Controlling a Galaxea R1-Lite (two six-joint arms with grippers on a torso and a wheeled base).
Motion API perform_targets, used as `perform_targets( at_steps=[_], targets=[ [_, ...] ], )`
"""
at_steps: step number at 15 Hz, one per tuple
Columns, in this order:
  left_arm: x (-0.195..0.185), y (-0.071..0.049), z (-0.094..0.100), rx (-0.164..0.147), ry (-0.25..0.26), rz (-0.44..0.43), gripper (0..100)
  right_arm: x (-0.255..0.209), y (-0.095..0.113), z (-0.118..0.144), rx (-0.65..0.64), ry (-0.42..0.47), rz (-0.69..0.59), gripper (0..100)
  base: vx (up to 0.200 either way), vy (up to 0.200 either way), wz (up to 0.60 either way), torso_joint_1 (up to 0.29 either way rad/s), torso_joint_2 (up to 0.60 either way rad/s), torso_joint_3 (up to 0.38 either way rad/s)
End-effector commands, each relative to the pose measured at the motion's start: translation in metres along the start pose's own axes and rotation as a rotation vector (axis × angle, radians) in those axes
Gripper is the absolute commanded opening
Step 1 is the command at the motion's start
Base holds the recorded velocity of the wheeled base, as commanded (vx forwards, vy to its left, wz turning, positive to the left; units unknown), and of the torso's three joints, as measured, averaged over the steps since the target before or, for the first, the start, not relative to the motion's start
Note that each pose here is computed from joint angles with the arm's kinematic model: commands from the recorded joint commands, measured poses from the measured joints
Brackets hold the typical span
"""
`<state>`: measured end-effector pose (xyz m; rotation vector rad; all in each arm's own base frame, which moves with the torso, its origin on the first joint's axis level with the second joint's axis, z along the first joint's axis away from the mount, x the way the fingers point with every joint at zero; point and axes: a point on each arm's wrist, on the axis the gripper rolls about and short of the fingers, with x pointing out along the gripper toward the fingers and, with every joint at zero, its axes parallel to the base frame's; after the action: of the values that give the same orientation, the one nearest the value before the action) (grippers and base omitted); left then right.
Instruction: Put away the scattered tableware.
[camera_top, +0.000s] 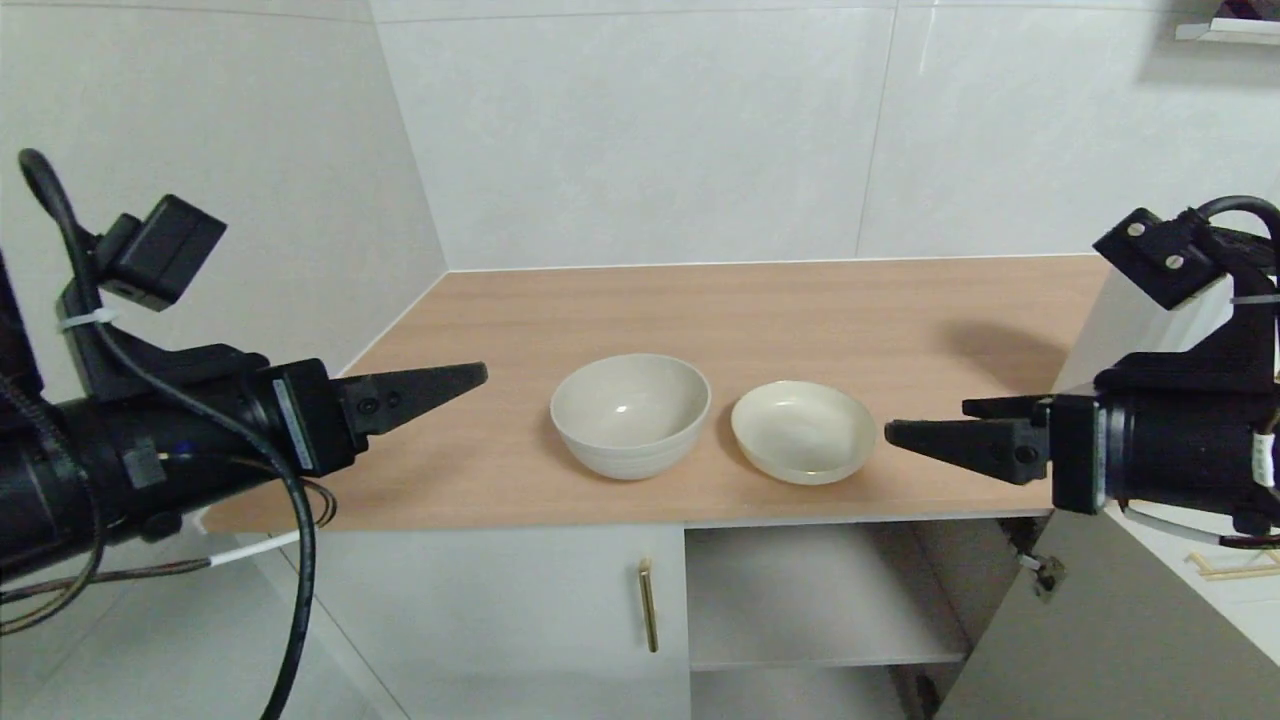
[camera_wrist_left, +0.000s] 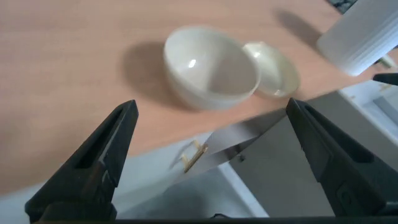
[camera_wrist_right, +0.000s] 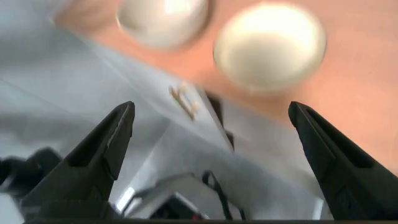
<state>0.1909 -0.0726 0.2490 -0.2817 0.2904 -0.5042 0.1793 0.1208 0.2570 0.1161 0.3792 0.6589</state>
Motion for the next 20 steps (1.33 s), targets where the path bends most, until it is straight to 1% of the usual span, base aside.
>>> perform_targets(
  at_steps=[1, 2, 3, 4, 5, 6, 7, 8, 9, 10, 11, 12, 15, 16, 17, 18, 20],
  targets=[
    [0.035, 0.006, 0.004, -0.01, 0.046, 0.012, 100, 0.02, -0.006, -0.003, 0.001, 0.015, -0.013, 100, 0.0, 0.0, 0.0, 0.163, -0.37, -0.217],
    [0.046, 0.009, 0.002, -0.016, 0.067, 0.021, 100, 0.03, -0.01, -0.006, 0.004, 0.025, -0.031, 100, 0.0, 0.0, 0.0, 0.09, -0.2, -0.115],
    [0.054, 0.012, -0.004, -0.025, 0.103, 0.032, 100, 0.04, -0.016, -0.006, 0.014, 0.044, -0.056, 100, 0.0, 0.0, 0.0, 0.061, -0.1, -0.071],
    [0.057, 0.014, -0.007, -0.035, 0.127, 0.045, 100, 0.051, -0.021, -0.002, 0.023, 0.051, -0.099, 100, 0.0, 0.0, 0.0, 0.032, -0.07, -0.027],
    [0.057, 0.013, -0.003, -0.067, 0.133, 0.051, 100, 0.06, -0.025, 0.0, 0.037, 0.082, -0.185, 100, 0.0, 0.0, 0.0, 0.0, 0.0, 0.0],
    [0.056, 0.011, 0.002, -0.115, 0.143, 0.058, 100, 0.064, -0.026, 0.003, 0.058, 0.108, -0.248, 100, 0.0, 0.0, 0.0, 0.0, 0.0, 0.0],
    [0.056, 0.01, 0.005, -0.156, 0.16, 0.066, 100, 0.067, -0.027, 0.006, 0.086, 0.117, -0.276, 100, 0.0, 0.0, 0.0, 0.0, 0.0, 0.0],
    [0.056, 0.008, 0.01, -0.207, 0.194, 0.081, 100, 0.069, -0.027, 0.007, 0.131, 0.123, -0.289, 100, 0.0, 0.0, 0.0, 0.0, 0.0, 0.0],
    [0.061, 0.007, 0.014, -0.295, 0.255, 0.116, 100, 0.073, -0.028, 0.006, 0.147, 0.128, -0.299, 100, 0.0, 0.0, 0.0, 0.0, 0.0, 0.0],
    [0.066, 0.005, 0.015, -0.357, 0.294, 0.136, 100, 0.076, -0.029, 0.005, 0.147, 0.132, -0.304, 100, 0.0, 0.0, 0.0, 0.0, 0.0, 0.0],
    [0.074, 0.004, 0.012, -0.4, 0.332, 0.152, 100, 0.078, -0.03, 0.004, 0.147, 0.137, -0.312, 100, 0.0, 0.0, 0.0, 0.0, 0.0, 0.0],
    [0.085, 0.005, 0.007, -0.42, 0.357, 0.17, 100, 0.08, -0.03, 0.003, 0.148, 0.139, -0.322, 100, 0.0, 0.0, 0.0, 0.0, 0.0, 0.0],
    [0.115, 0.007, -0.014, -0.433, 0.409, 0.257, 100, 0.082, -0.031, 0.001, 0.146, 0.141, -0.338, 100, 0.0, 0.0, 0.0, 0.0, 0.0, 0.0],
    [0.118, 0.007, -0.016, -0.438, 0.413, 0.267, 100, 0.082, -0.031, 0.002, 0.148, 0.14, -0.337, 100, 0.0, 0.0, 0.0, 0.0, 0.0, 0.0],
    [0.127, 0.008, -0.022, -0.45, 0.426, 0.281, 100, 0.082, -0.031, 0.001, 0.147, 0.141, -0.338, 100, 0.0, 0.0, 0.0, 0.0, 0.0, 0.0],
    [0.131, 0.01, -0.025, -0.455, 0.427, 0.283, 100, 0.082, -0.031, 0.001, 0.147, 0.141, -0.338, 100, 0.0, 0.0, 0.0, 0.0, 0.0, 0.0],
    [0.137, 0.012, -0.028, -0.456, 0.429, 0.286, 100, 0.082, -0.031, 0.001, 0.147, 0.141, -0.338, 100, 0.0, 0.0, 0.0, 0.0, 0.0, 0.0]
  ],
)
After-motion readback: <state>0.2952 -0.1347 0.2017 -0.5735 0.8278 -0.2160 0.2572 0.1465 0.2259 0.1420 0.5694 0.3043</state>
